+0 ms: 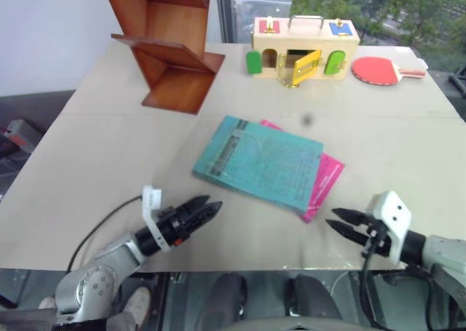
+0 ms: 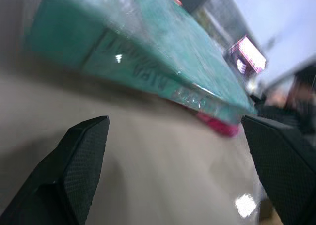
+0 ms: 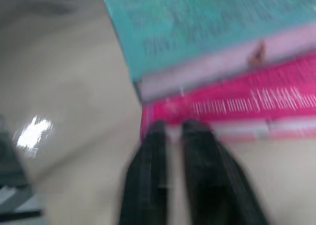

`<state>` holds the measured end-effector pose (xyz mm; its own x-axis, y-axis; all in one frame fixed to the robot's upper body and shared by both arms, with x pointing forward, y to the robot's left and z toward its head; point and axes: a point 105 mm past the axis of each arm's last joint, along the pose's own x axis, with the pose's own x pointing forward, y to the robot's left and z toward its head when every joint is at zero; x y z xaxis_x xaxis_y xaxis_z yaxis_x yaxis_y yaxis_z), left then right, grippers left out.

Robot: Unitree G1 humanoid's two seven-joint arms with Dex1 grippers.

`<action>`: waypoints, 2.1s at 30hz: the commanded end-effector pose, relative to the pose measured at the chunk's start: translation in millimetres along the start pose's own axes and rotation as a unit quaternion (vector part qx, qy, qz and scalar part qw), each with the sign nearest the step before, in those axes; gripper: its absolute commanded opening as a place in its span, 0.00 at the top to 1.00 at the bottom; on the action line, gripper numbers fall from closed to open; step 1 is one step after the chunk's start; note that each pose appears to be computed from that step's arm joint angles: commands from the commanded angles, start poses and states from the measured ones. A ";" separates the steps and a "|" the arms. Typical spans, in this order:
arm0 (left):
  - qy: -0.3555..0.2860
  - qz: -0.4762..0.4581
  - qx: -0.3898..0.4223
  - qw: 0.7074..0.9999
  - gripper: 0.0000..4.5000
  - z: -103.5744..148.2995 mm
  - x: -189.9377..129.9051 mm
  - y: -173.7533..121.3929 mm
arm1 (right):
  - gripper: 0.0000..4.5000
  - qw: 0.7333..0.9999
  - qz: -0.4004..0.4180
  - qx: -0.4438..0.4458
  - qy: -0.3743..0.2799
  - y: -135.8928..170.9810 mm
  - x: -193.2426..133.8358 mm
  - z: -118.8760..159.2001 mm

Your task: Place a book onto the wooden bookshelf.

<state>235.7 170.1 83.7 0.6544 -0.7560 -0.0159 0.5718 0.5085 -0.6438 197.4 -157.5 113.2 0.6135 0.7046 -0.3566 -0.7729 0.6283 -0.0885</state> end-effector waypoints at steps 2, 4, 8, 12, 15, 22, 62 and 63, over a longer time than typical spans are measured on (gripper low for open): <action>-0.007 0.002 -0.145 0.989 0.00 -10.6 13.1 -5.6 | 0.50 0.994 0.009 -0.060 -0.093 14.6 -23.9 47.6; -0.006 -0.005 -0.181 0.984 0.00 -13.8 20.4 -7.1 | 0.50 0.991 0.023 -0.066 -0.111 21.5 -25.8 56.0; -0.022 -0.016 -0.229 0.973 0.00 -13.0 36.8 -9.3 | 0.50 0.986 0.048 -0.108 -0.120 35.5 -25.5 68.0; -0.025 -0.015 -0.267 0.963 0.00 -18.2 45.3 -5.7 | 0.50 0.980 0.045 -0.153 -0.118 38.5 -25.4 70.9; -0.034 -0.019 -0.310 0.950 0.00 -21.0 54.4 -4.2 | 0.50 0.977 0.044 -0.171 -0.118 37.5 -24.0 73.2; -0.026 -0.029 -0.373 0.927 0.00 -26.1 73.7 -5.3 | 0.50 0.974 0.039 -0.189 -0.116 37.8 -19.0 75.6; -0.133 -0.215 0.223 0.941 0.83 159.7 75.8 -124.9 | 0.47 0.964 0.012 -0.168 -0.207 15.2 -13.1 104.8; -0.136 -0.211 0.324 0.912 0.83 167.7 82.4 -136.3 | 0.47 0.962 0.008 -0.166 -0.215 13.0 -13.7 108.7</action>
<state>303.3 120.0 271.7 0.4334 -0.8188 0.3765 0.8978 0.3562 -0.2590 196.2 -121.3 207.2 0.5462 0.8376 0.0023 -0.7672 0.5014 -0.4001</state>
